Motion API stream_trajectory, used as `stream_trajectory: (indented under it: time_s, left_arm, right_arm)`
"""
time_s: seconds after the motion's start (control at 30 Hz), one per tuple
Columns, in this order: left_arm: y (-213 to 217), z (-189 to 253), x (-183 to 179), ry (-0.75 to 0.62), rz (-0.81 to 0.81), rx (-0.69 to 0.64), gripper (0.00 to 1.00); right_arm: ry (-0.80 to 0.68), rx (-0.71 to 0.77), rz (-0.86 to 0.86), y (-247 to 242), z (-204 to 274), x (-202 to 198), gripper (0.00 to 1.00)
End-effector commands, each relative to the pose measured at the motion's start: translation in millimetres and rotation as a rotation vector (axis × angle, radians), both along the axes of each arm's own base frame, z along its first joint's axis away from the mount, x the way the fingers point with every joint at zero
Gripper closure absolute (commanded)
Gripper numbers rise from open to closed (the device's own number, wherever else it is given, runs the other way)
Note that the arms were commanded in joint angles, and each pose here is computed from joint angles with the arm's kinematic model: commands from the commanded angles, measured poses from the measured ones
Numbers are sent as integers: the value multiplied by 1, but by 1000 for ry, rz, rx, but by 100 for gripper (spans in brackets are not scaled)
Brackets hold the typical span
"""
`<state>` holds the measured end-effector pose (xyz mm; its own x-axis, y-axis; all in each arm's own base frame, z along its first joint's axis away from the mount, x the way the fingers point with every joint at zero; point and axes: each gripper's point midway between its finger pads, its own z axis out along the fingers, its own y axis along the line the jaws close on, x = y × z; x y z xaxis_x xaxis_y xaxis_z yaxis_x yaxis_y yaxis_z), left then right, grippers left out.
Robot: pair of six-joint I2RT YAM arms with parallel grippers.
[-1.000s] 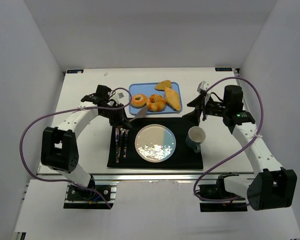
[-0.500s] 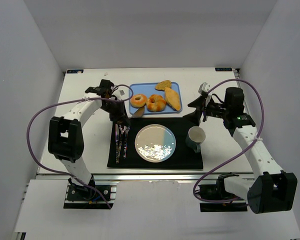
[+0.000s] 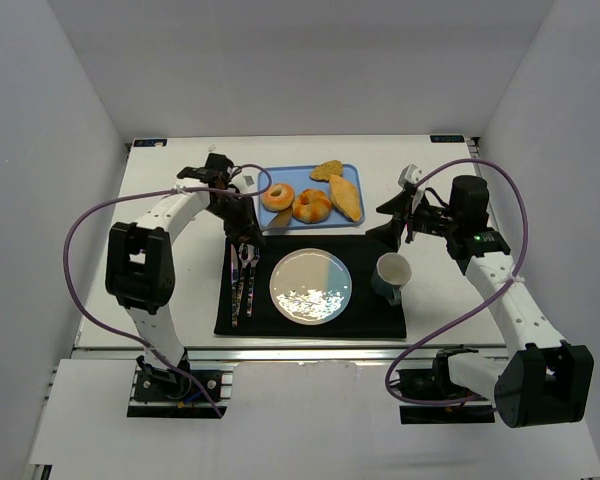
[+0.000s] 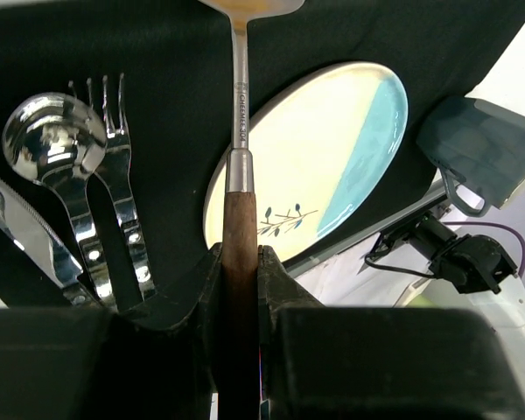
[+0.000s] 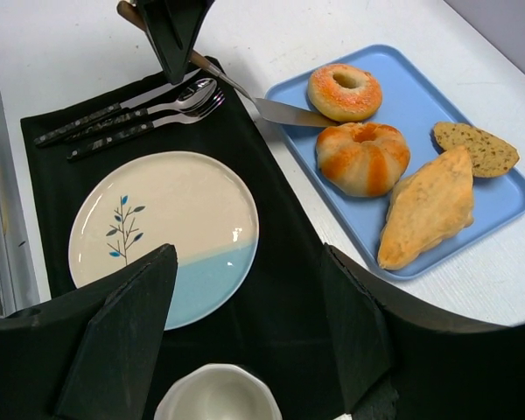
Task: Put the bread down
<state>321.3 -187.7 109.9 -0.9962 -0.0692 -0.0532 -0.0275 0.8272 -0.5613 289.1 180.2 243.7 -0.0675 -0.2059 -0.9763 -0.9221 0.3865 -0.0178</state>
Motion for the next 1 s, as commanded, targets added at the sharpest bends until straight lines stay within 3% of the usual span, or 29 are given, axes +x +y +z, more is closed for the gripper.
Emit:
stream_trajectory:
  time_s: [0.0, 0.33, 0.97]
  left_arm:
    - [-7, 8, 10, -36, -19, -8, 100]
    - [4, 2, 30, -95, 15, 83, 100]
    - [-1, -24, 44, -153, 104, 78, 100]
  right_arm:
    - [-40, 15, -9, -2, 10, 4, 28]
    - [-32, 22, -13, -2, 9, 7, 28]
    - [-43, 25, -15, -3, 13, 9, 28]
